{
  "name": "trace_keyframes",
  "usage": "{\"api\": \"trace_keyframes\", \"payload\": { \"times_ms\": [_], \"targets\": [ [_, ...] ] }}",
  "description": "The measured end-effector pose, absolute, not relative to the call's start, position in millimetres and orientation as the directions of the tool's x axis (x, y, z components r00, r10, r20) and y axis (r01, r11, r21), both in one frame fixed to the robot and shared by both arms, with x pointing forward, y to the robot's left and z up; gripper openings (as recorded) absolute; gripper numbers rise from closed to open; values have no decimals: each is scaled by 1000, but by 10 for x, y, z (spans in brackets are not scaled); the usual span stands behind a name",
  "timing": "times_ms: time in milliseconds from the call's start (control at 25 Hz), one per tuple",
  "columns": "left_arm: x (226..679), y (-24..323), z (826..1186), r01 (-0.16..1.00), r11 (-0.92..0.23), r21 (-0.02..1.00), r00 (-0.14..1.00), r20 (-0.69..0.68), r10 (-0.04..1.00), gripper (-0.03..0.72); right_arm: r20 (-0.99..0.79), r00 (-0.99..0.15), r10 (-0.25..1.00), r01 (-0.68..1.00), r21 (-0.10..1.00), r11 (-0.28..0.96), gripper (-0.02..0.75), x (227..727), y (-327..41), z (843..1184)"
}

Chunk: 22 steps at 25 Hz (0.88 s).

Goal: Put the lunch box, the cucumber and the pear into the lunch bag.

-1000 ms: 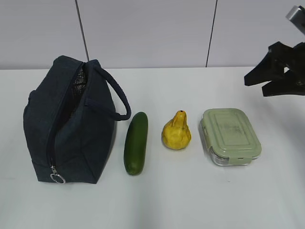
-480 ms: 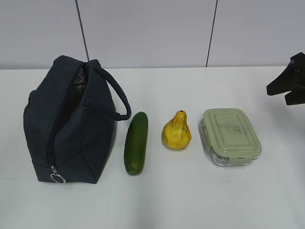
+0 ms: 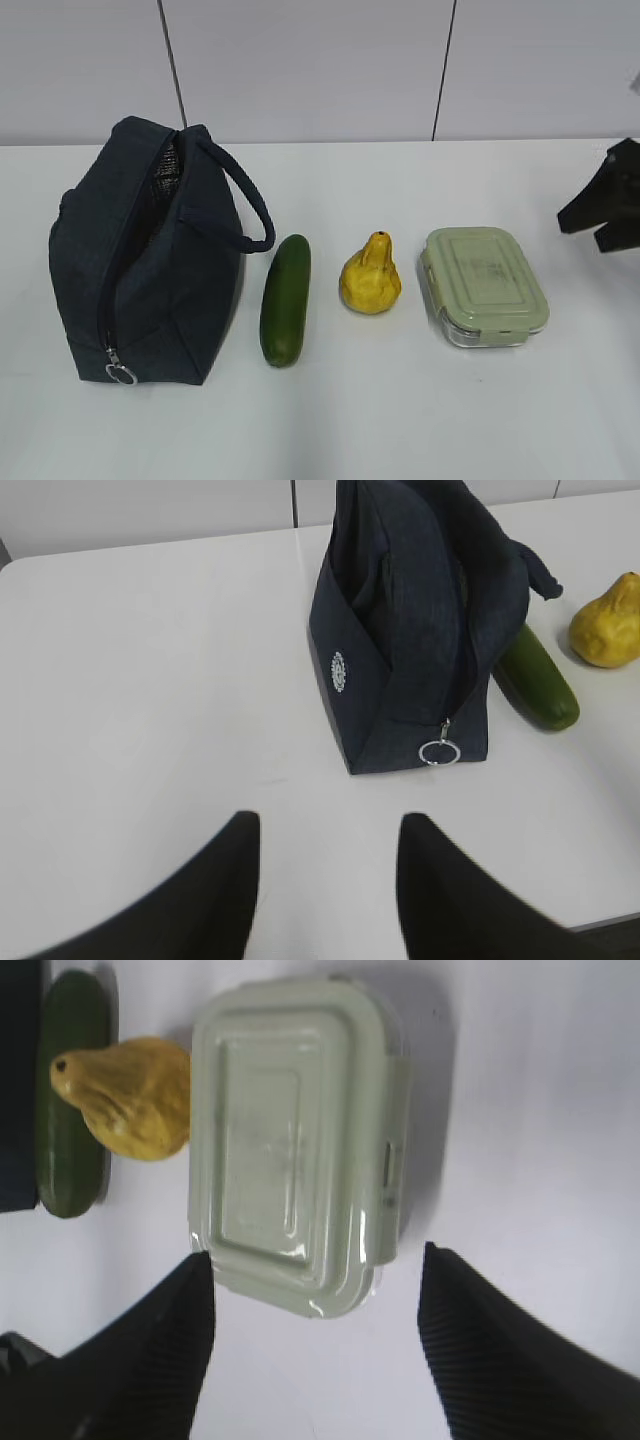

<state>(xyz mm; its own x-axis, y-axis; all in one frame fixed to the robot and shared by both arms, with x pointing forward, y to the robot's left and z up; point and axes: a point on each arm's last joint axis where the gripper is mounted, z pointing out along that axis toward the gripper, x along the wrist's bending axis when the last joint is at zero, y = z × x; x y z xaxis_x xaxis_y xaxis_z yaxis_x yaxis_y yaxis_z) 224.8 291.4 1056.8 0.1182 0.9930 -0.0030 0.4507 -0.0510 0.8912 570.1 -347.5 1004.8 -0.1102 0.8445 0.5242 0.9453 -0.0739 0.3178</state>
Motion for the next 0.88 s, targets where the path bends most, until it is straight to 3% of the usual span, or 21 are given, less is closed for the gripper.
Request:
{"api": "trace_keyframes", "payload": {
  "times_ms": [200, 480, 880],
  "targets": [
    [2248, 2914, 10568, 451, -51, 891, 118, -3, 993, 276, 568, -117, 815, 977, 215, -10, 517, 5722, -3473, 9762],
    [2248, 2914, 10568, 451, -51, 891, 118, -3, 993, 276, 589, -184, 787, 971, 236, 51, 580, 5765, -3463, 9617],
    [2247, 2914, 10567, 451, -51, 891, 118, -3, 993, 276, 625, -231, 746, 964, 251, 88, 583, 5955, -3490, 9331]
  ]
}}
